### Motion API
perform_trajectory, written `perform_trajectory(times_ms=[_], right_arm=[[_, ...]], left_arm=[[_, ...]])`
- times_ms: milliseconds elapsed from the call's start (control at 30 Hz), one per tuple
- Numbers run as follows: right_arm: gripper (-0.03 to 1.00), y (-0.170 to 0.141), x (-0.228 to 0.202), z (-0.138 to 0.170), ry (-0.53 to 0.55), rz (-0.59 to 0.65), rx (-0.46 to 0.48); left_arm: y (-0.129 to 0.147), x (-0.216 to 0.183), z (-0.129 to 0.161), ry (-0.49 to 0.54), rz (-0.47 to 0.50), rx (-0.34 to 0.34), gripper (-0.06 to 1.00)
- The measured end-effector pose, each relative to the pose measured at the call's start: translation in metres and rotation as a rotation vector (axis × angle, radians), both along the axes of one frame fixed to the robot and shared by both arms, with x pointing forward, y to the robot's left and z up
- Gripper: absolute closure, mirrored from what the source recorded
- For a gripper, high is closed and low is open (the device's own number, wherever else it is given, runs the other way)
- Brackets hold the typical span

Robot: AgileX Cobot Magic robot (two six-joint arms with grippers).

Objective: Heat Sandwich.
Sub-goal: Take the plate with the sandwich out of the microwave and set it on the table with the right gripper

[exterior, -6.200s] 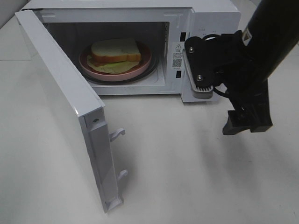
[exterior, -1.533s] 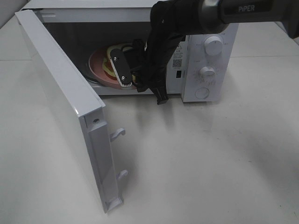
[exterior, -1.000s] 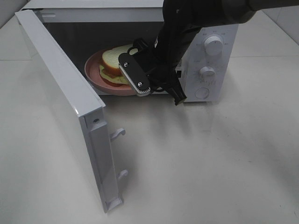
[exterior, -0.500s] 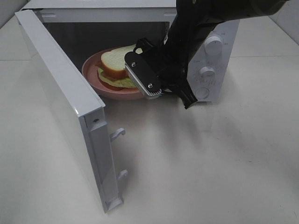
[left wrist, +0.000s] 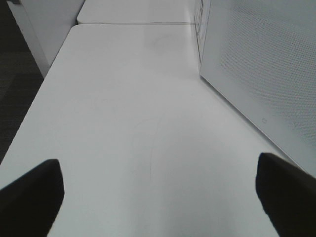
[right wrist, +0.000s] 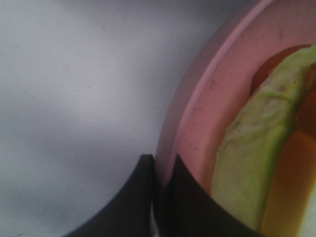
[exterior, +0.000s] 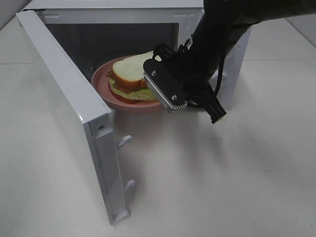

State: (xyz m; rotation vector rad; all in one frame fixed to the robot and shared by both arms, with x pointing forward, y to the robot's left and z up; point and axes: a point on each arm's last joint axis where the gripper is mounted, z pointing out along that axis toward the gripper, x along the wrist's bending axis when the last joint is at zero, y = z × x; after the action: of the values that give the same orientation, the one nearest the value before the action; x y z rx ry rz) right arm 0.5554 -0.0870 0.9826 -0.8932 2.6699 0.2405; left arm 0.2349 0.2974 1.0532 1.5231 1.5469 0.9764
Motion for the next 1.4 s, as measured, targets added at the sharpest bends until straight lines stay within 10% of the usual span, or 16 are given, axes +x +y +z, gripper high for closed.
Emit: perform_trajectory(times_ms=[1400], right_arm=[[0.92, -0.064, -0.096, 0.017, -0.008, -0.094, 0.024]], left_arm=[[0.0, 0.0, 0.0, 0.0, 0.0, 0.0, -0.05]])
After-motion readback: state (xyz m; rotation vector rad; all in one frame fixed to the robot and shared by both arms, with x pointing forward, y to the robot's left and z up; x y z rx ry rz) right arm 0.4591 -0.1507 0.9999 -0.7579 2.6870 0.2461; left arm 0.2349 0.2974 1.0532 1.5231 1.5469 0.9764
